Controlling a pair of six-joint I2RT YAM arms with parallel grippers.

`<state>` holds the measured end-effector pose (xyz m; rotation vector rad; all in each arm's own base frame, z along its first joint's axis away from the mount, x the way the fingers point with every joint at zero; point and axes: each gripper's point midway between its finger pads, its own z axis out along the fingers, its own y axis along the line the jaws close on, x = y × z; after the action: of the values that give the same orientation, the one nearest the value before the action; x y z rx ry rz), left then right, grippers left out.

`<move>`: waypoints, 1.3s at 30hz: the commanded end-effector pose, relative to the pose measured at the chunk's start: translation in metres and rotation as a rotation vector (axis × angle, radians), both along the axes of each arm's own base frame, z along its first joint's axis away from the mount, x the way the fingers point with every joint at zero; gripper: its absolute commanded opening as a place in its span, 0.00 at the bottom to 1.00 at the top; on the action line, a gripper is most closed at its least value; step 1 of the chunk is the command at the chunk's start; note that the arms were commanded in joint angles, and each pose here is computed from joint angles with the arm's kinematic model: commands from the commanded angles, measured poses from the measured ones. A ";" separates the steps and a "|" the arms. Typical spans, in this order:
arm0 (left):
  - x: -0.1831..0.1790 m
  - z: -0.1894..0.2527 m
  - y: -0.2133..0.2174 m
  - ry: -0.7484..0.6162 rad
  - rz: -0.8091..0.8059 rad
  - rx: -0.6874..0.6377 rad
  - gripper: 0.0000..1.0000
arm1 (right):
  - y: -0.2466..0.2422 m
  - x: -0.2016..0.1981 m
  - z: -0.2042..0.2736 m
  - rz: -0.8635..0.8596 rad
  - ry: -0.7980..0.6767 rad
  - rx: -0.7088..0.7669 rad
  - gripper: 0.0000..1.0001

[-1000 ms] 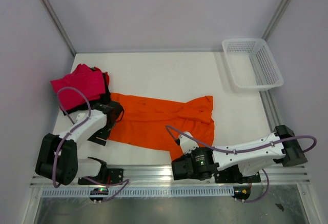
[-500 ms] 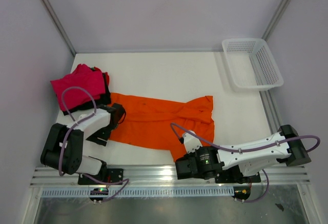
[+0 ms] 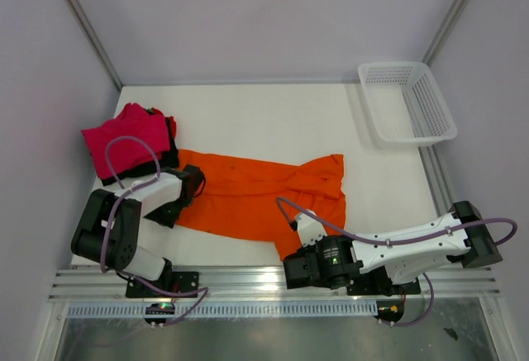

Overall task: Fold and stack the t-shirts
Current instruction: Grap the side of the flattened tshirt closest away from the robot with both arms

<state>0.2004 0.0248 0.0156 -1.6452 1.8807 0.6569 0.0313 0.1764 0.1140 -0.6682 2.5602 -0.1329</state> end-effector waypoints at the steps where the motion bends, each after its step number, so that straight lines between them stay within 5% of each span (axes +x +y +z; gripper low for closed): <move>1: 0.017 0.009 0.007 -0.065 -0.011 0.063 0.50 | -0.016 0.007 0.014 -0.026 -0.038 -0.035 0.03; 8: 0.015 0.008 0.007 -0.048 -0.025 0.063 0.11 | -0.021 0.010 0.017 -0.027 -0.058 -0.057 0.03; 14: 0.019 0.012 0.001 -0.020 -0.053 0.038 0.08 | -0.025 0.026 0.037 -0.065 -0.133 -0.042 0.03; 23: 0.033 0.051 -0.006 0.014 -0.140 0.032 0.02 | -0.014 0.045 0.082 -0.167 -0.171 0.197 0.03; 39: 0.077 0.107 -0.020 -0.162 -0.313 0.004 0.05 | -0.023 0.122 0.131 -0.257 -0.419 0.144 0.03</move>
<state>0.2529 0.0085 0.1084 -1.4035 1.9620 0.4073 0.1356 0.1952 0.2247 -0.1774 2.2924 0.0370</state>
